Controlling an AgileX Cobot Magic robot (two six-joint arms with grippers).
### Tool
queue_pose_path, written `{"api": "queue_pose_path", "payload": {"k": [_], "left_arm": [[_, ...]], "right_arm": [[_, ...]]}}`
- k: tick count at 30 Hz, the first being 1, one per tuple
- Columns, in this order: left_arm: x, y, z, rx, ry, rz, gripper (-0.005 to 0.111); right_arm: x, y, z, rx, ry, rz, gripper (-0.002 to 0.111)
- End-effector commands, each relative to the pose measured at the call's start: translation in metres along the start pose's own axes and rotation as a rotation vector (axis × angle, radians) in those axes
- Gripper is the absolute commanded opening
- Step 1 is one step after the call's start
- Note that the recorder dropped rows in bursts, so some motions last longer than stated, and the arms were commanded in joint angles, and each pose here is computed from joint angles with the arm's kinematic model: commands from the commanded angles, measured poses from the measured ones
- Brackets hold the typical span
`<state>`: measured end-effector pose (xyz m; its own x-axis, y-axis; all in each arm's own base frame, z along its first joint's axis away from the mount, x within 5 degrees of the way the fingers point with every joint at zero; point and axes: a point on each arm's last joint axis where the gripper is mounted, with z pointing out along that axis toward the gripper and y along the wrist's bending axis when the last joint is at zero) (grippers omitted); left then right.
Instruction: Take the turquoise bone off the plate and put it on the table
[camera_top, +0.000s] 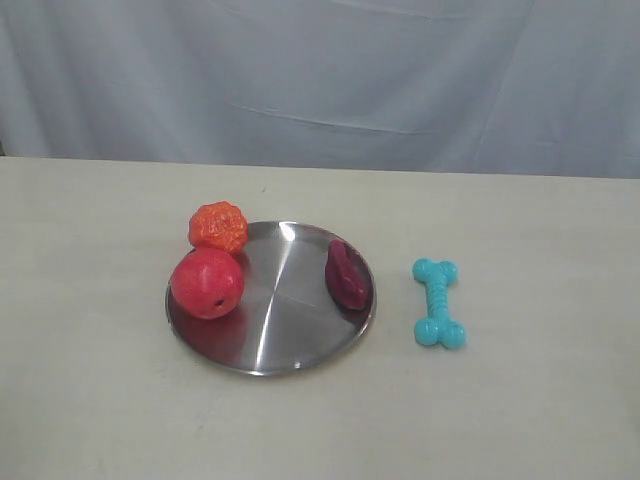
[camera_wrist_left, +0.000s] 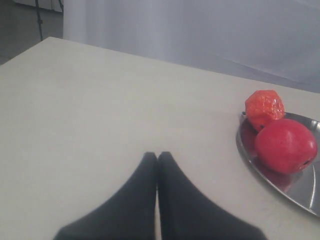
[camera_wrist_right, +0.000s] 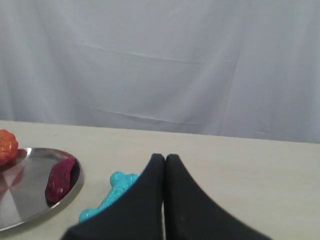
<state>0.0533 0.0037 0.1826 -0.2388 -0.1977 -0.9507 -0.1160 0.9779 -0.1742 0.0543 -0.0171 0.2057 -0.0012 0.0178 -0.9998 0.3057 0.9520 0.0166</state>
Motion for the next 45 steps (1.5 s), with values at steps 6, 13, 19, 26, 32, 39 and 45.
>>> {"api": "queue_pose_path", "payload": {"k": [6, 13, 19, 26, 32, 39, 45], "left_arm": [[0.000, 0.000, 0.000, -0.006, -0.005, 0.003, 0.000], [0.000, 0.000, 0.000, -0.006, -0.005, 0.003, 0.000], [0.000, 0.000, 0.000, -0.006, -0.005, 0.003, 0.000], [0.000, 0.000, 0.000, -0.006, -0.005, 0.003, 0.000], [0.000, 0.000, 0.000, -0.006, -0.005, 0.003, 0.000], [0.000, 0.000, 0.000, -0.006, -0.005, 0.003, 0.000], [0.000, 0.000, 0.000, -0.006, -0.005, 0.003, 0.000]], "right_arm": [[0.014, 0.000, -0.001, -0.005, 0.148, -0.069, -0.001], [0.024, 0.001, -0.003, -0.013, 0.254, -0.051, -0.001], [0.024, 0.001, -0.003, -0.002, 0.254, 0.049, -0.001], [0.024, 0.001, -0.003, -0.001, 0.254, 0.050, -0.001], [0.024, 0.001, -0.003, -0.005, 0.254, 0.021, -0.001], [0.024, 0.001, -0.003, -0.007, 0.254, 0.023, -0.001], [0.024, 0.001, -0.003, -0.006, 0.254, 0.036, -0.001]]}}
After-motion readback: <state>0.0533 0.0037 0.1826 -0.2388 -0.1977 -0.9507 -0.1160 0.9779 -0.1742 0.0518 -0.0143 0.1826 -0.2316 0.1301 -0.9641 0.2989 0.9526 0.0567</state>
